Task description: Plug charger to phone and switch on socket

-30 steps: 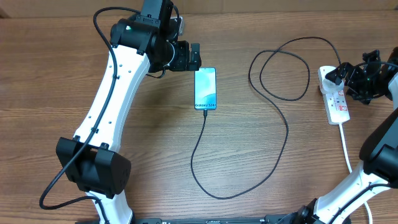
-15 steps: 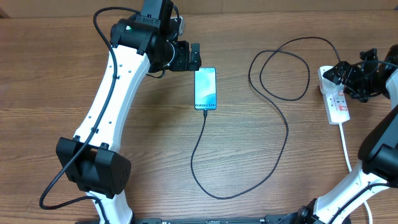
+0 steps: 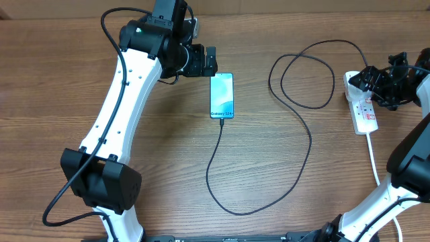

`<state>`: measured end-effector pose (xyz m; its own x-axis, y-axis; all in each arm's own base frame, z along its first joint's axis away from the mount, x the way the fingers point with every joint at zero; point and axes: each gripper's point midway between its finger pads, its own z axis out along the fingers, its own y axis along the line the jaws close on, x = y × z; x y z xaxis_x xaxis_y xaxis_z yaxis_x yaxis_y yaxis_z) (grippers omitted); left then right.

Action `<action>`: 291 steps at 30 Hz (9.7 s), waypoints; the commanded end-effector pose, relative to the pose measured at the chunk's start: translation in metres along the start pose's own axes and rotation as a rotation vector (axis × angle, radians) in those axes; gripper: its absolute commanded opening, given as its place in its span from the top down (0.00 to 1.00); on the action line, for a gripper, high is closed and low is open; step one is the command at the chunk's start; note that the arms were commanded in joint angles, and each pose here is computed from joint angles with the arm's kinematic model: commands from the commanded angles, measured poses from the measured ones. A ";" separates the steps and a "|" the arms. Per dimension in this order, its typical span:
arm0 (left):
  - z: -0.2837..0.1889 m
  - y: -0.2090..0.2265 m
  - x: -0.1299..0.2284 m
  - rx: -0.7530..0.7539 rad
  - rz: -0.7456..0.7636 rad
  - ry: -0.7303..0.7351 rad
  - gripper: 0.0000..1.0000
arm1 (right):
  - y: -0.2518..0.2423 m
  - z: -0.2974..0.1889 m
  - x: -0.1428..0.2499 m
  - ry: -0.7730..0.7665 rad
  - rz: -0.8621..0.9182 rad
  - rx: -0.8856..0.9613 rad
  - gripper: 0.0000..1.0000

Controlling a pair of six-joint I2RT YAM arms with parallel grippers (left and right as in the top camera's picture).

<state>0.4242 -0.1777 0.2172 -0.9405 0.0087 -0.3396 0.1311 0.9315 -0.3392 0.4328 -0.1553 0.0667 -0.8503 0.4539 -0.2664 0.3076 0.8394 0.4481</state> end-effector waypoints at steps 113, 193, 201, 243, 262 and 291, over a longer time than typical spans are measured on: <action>-0.006 -0.002 -0.004 0.000 0.023 -0.020 0.01 | 0.002 0.039 0.026 0.096 0.037 0.035 0.00; -0.006 -0.002 -0.004 0.000 0.023 -0.020 0.00 | -0.004 0.038 0.023 0.109 0.084 0.101 0.00; -0.006 -0.002 -0.003 0.000 0.023 -0.019 0.00 | -0.006 0.019 0.007 0.073 0.112 0.169 0.00; -0.006 -0.002 -0.003 0.000 0.023 -0.019 0.00 | 0.065 -0.142 0.007 -0.135 0.147 0.208 0.00; -0.006 0.010 -0.006 -0.066 0.040 -0.033 0.00 | 0.065 -0.142 0.007 -0.135 0.147 0.207 0.00; -0.038 0.045 0.022 -0.263 0.099 -0.403 0.00 | 0.065 -0.142 0.007 -0.135 0.147 0.208 0.00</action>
<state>0.4137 -0.1403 0.2354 -0.7635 0.0145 -0.6457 0.1108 0.9879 -0.1088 0.3818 -0.1414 0.2013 -0.7392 0.6063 -0.2932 0.5316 0.7926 0.2987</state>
